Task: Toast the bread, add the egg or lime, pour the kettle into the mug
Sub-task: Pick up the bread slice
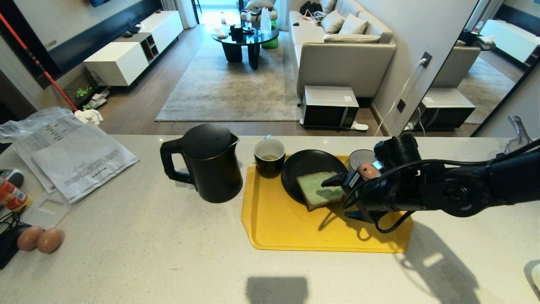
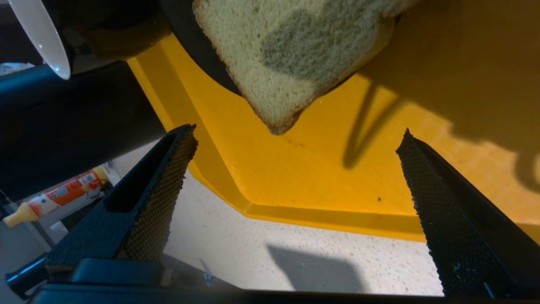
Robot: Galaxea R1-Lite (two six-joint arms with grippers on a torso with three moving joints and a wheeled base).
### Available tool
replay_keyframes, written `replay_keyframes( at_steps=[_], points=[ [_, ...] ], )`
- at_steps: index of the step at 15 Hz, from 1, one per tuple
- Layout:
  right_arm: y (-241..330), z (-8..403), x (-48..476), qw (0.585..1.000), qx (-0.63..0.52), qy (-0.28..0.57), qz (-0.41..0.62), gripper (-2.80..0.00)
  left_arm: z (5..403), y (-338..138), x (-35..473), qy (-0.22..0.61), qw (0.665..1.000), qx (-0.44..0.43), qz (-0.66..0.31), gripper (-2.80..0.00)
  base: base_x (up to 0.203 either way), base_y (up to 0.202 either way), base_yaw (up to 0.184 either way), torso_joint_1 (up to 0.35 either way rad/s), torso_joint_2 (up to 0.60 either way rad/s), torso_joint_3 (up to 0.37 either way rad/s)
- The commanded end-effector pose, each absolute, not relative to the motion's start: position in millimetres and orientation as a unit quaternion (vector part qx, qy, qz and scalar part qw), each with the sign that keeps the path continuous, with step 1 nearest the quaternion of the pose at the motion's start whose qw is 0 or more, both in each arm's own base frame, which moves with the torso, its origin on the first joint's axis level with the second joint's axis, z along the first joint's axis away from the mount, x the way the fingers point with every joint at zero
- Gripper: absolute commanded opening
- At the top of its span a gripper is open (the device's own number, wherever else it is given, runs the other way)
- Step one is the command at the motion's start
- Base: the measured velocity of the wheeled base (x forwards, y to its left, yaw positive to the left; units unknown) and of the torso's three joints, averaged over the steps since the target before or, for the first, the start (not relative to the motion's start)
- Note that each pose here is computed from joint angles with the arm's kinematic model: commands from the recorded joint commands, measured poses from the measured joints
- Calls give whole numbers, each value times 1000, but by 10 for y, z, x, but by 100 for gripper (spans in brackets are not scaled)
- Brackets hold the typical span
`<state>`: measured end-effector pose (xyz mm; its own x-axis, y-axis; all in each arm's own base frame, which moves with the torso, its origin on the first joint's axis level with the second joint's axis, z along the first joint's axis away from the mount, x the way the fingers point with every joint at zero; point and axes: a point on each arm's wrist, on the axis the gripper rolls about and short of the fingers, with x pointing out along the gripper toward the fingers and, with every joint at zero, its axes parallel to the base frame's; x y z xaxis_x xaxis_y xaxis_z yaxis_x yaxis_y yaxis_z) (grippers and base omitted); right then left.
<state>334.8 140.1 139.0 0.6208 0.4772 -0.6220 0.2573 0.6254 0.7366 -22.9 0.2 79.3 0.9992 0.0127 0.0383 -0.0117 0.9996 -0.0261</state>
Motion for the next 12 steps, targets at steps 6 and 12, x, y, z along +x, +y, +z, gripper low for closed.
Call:
replay_keyframes(
  at_steps=[6, 12],
  points=[
    [1401, 1247, 3541, 819, 394, 416, 47, 0, 755, 2, -220, -14, 1000, -13, 7, -280, 0, 0, 0, 0, 0, 0],
    [1309, 1345, 3638, 826, 397, 399, 41, 0, 755, 2, -220, -14, 1000, -13, 7, -280, 0, 0, 0, 0, 0, 0]
  ],
)
